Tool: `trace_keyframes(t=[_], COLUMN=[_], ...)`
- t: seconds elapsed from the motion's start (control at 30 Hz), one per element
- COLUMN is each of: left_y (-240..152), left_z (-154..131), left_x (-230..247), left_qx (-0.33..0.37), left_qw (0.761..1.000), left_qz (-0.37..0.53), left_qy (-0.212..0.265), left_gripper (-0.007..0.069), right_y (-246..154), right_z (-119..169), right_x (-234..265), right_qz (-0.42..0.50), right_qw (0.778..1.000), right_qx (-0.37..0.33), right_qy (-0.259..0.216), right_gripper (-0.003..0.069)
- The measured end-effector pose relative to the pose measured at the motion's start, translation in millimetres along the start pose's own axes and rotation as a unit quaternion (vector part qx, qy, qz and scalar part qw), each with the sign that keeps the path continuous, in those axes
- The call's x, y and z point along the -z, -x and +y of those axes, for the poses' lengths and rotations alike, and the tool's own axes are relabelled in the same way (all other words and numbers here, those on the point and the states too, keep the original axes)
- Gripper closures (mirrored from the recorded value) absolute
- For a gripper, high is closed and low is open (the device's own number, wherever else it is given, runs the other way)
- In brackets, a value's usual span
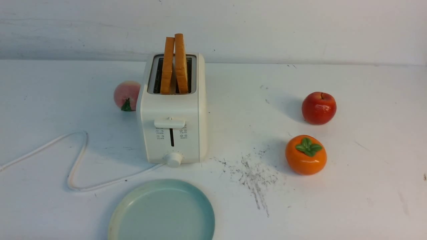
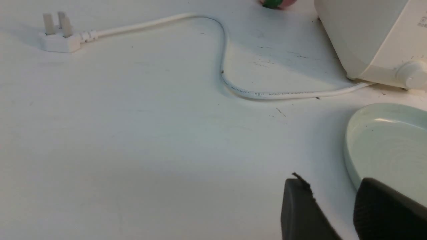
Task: Take toasted bread from bread machine on white table place on plate.
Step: 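Reach for a toast slice standing in the toaster with the left gripper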
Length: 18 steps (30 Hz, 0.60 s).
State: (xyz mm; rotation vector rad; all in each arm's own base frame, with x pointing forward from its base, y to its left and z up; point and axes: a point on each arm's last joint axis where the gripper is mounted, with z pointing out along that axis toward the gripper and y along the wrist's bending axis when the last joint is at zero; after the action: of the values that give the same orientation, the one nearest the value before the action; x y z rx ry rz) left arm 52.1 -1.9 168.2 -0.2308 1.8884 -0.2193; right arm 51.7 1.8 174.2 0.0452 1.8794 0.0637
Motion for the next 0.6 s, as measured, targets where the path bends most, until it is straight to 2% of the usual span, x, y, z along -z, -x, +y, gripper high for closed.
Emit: trace_keyframes(t=[0.43, 0.53, 0.6], left_y=[4.0, 7.4, 11.1], left_z=[-2.0, -4.3, -6.7], left_x=[0.1, 0.4, 0.9], left_qx=[0.011, 0.033, 0.064], left_qw=[1.0, 0.998, 0.995], left_qz=[-0.022, -0.04, -0.059], left_qy=[-0.011, -0.025, -0.041], left_gripper=[0.0387, 0.0387, 0.0387], right_y=[0.6, 2.4, 5.9], right_z=[0.6, 4.0, 7.1], right_x=[0.0, -0.7, -0.7], right_qz=[-0.003, -0.021, -0.039], right_qw=[1.0, 0.996, 0.983], right_qx=[-0.009, -0.083, -0.174], right_qy=[0.003, 0.024, 0.048], right_gripper=[0.0419, 0.0419, 0.0419])
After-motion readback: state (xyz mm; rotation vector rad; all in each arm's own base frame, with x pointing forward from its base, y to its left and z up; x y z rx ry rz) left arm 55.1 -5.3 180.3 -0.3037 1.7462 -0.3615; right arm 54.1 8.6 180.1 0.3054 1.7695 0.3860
